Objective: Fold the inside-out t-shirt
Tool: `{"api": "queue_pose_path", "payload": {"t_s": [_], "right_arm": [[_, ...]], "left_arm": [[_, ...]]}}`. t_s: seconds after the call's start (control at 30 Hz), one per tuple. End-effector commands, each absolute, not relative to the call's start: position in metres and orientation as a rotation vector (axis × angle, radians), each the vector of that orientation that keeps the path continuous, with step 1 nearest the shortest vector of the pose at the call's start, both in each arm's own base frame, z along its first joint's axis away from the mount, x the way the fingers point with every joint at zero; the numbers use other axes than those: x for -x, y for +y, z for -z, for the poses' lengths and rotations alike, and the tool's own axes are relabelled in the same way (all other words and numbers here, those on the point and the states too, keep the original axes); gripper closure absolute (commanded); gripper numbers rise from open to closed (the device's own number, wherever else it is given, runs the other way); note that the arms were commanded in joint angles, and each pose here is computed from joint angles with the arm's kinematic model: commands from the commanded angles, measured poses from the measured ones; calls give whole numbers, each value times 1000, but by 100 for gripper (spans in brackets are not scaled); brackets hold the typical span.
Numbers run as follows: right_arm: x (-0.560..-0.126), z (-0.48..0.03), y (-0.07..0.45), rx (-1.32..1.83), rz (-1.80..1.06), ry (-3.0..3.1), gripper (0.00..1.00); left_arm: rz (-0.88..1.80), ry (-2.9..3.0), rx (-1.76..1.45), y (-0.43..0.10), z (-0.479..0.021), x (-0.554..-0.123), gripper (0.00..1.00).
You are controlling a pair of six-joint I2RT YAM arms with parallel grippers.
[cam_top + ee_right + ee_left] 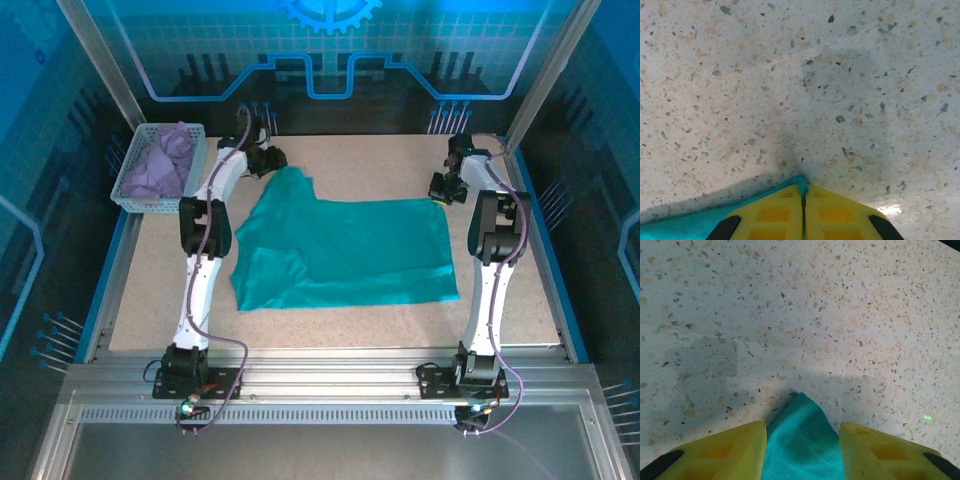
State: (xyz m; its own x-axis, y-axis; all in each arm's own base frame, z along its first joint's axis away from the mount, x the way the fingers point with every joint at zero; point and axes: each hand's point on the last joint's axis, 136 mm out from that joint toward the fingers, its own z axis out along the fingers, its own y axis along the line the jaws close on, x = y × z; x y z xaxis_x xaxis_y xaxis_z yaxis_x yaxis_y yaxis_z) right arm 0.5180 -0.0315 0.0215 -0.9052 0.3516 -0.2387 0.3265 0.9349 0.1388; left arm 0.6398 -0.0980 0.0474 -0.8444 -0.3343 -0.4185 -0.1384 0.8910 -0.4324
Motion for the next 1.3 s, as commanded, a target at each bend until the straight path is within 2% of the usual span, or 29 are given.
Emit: {"api": "queue_pose_path", "payload": {"t_s": [0.0, 0.17, 0.5, 0.73, 0.93, 1.07, 1.27], "right_arm": [[-511, -15, -22, -481, -184, 2867, 92], [-511, -19, -20, -469, -195, 2859, 92], [-513, -22, -17, -450, -215, 2852, 92], [-514, -21, -13, -438, -232, 2852, 92], [-515, -17, -11, -432, -242, 2861, 92], [-516, -15, -8, -426, -249, 2863, 92], [-516, -15, -7, -411, -249, 2867, 92]], "left_arm": [[439, 2608, 317, -97, -43, -632, 57], [337, 2638, 285, -98, -41, -626, 58], [292, 2739, 248, -103, -16, -609, 68], [247, 2723, 280, -93, -21, -611, 61], [312, 2580, 243, -99, -73, -627, 48], [262, 2522, 255, -90, -89, -633, 47], [202, 2564, 289, -74, -68, -632, 46]]}}
